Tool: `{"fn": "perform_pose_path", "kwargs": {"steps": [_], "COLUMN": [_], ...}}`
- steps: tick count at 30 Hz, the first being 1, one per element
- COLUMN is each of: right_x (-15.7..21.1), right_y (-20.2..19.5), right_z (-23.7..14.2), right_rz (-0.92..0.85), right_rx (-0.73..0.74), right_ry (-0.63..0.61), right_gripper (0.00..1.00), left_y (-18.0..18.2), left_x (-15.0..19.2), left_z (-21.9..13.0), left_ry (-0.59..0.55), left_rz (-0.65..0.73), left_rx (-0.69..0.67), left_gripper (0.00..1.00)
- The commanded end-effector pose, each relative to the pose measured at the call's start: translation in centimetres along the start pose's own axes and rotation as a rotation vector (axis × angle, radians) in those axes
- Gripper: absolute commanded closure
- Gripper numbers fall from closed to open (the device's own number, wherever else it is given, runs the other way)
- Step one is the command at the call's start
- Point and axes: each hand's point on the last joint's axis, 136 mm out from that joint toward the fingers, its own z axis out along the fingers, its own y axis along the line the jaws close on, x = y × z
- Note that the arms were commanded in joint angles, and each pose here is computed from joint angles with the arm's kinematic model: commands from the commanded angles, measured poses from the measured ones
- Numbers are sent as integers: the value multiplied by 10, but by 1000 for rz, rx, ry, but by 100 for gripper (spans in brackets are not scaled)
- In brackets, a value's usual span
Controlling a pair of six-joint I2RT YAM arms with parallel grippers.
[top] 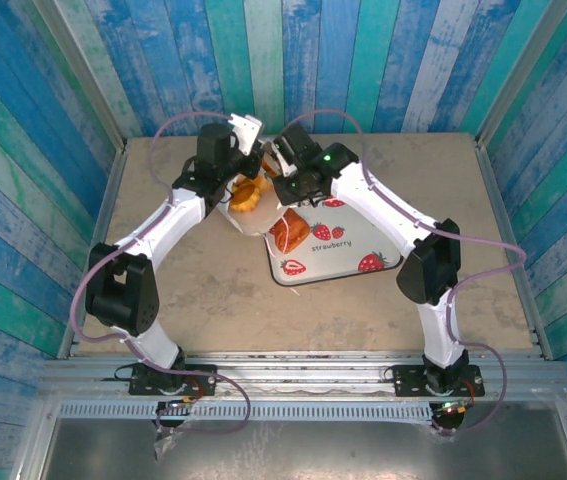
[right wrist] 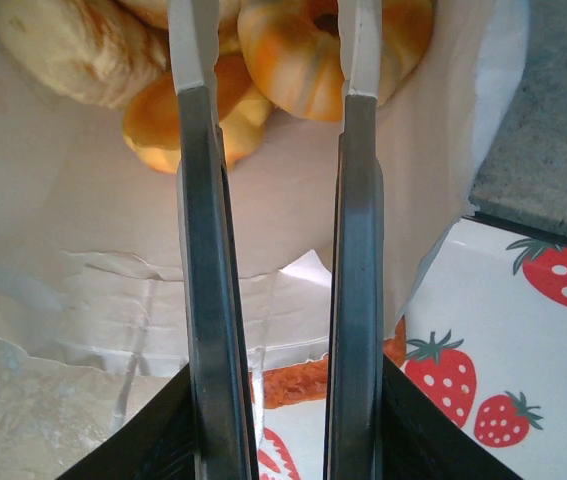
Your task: Take the fake bread out of the paper bag
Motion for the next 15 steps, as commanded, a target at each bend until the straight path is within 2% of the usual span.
{"fn": "perform_pose_path", "kwargs": {"steps": [1,15], "right_x": [8,20], "right_y": [-3,-20], "right_z": [4,15], "right_rz": [-55,-57], "right_rx": [12,97], "right_ry": [61,133], "right_gripper": [60,60], "left_y": [1,0], "left_x": [-42,-39], "left_z": [-17,-15], "left_ry": [-100,-92], "left_rz": [30,29], "left_rx": [5,12], "left_gripper": [100,100]}}
